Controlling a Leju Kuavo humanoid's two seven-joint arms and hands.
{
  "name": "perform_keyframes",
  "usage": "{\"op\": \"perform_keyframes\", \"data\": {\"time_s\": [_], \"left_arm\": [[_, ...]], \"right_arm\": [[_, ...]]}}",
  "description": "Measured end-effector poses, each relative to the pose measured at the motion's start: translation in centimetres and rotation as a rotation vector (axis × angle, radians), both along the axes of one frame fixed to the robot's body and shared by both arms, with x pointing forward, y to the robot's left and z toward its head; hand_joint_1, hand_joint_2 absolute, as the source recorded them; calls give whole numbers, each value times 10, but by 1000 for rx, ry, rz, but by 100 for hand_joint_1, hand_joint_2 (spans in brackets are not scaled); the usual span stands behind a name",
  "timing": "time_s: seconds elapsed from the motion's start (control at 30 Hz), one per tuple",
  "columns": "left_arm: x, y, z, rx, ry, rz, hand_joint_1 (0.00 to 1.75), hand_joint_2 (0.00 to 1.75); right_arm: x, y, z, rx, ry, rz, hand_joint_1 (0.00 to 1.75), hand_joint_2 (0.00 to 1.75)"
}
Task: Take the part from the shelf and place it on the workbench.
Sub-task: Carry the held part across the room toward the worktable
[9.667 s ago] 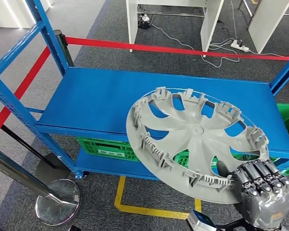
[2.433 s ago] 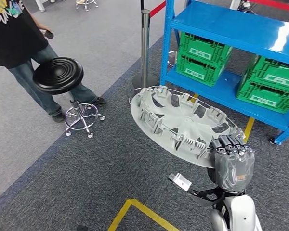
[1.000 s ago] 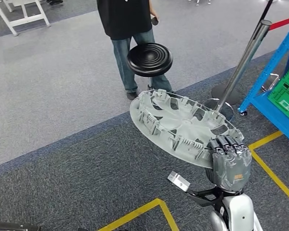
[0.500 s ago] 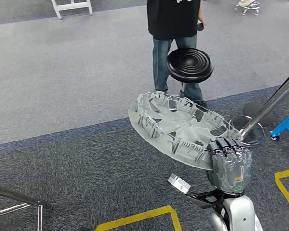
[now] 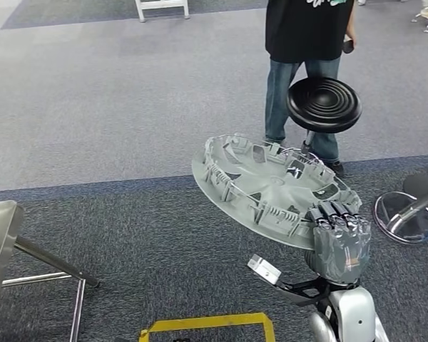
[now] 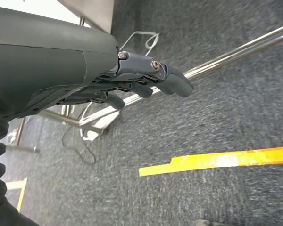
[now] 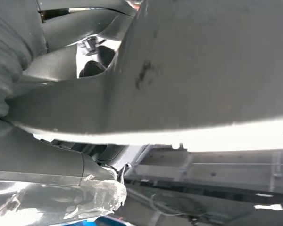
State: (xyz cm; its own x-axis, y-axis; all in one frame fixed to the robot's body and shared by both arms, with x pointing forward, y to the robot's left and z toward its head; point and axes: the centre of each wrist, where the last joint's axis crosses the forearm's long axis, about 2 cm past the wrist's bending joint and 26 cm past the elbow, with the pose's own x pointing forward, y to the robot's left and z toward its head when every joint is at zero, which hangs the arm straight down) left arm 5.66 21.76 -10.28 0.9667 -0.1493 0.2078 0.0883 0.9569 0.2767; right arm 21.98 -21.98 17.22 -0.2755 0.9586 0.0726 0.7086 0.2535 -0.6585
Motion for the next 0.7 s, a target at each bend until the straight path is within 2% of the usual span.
{"op": "perform_keyframes", "data": {"time_s": [0.7], "left_arm": [[1,-4,1,-11,8,1,0,175]], "right_arm": [[4,2,-5,-24,15,11,175,175]]}}
